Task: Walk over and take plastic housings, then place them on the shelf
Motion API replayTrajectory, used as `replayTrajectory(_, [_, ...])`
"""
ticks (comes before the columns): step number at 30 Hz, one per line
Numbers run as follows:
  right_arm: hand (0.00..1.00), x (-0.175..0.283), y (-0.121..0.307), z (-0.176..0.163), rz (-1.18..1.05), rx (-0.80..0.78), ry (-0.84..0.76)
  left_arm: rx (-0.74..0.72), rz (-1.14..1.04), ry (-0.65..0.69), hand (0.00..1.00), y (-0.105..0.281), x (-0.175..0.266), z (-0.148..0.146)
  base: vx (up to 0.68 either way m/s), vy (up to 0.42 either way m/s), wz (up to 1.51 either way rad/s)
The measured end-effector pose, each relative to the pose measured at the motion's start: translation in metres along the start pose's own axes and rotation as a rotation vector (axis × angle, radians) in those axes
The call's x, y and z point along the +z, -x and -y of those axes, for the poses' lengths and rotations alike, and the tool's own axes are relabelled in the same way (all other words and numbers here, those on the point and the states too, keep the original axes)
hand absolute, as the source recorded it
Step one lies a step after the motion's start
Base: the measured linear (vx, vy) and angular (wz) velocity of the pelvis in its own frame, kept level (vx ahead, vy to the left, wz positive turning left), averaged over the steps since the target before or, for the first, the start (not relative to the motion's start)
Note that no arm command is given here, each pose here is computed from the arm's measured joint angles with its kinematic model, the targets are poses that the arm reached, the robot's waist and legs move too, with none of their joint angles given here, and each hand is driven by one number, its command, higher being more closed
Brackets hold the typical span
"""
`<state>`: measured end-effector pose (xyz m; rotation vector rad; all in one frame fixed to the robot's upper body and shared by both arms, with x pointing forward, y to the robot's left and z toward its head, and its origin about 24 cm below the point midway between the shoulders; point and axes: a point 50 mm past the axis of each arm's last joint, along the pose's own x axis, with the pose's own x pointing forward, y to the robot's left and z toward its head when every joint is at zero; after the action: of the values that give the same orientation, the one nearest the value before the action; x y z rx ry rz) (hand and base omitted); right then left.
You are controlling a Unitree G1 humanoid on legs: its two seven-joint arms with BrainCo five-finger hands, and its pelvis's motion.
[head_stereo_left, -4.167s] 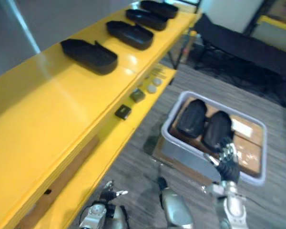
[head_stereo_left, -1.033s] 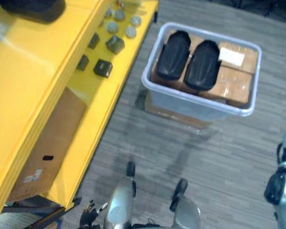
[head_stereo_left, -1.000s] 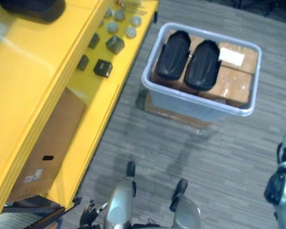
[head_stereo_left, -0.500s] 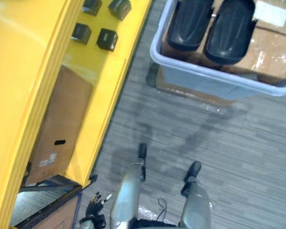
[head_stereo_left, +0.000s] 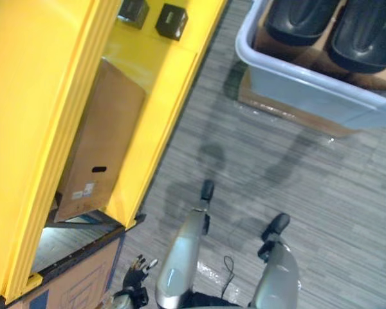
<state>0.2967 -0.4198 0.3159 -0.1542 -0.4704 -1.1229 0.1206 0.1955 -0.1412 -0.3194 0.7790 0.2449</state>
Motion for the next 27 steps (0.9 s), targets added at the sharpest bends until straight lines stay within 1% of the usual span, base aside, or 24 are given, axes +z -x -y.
replayTrajectory(3, [0.0,0.008,0.0,-0.003,0.026,0.01,-0.023,0.006,-0.006,0.002,0.0,0.0,-0.002,-0.001,-0.01,0.013,0.04])
replayTrajectory(8, [0.0,0.006,0.002,-0.009,0.023,0.037,0.003,-0.001,-0.002,-0.001,0.0,0.0,-0.002,-0.001,0.0,0.002,0.01])
replayTrajectory(11, [0.0,0.002,0.002,-0.009,-0.029,0.027,0.01,-0.024,-0.002,-0.004,0.0,0.0,-0.003,0.005,-0.01,0.012,0.09])
replayTrajectory(13, [0.0,-0.014,0.003,-0.005,-0.119,0.006,0.038,-0.041,-0.002,-0.005,0.0,-0.002,-0.002,0.009,0.0,0.01,0.05])
replayTrajectory(15, [0.0,-0.02,0.003,-0.004,-0.154,0.001,0.058,-0.055,-0.016,-0.016,0.0,-0.004,-0.004,0.013,0.0,0.0,0.0])
replayTrajectory(19, [0.0,-0.023,0.005,-0.007,-0.17,0.016,0.088,-0.081,-0.024,-0.022,0.0,-0.004,-0.006,0.019,0.0,0.0,0.0])
replayTrajectory(23, [0.0,-0.027,0.006,-0.007,-0.189,0.02,0.121,-0.112,-0.034,0.001,0.0,-0.003,-0.01,0.025,0.01,0.001,0.01])
replayTrajectory(27, [0.0,-0.021,0.001,-0.001,-0.177,-0.032,0.142,-0.128,-0.03,-0.007,0.0,-0.003,-0.01,0.028,0.02,0.002,0.02])
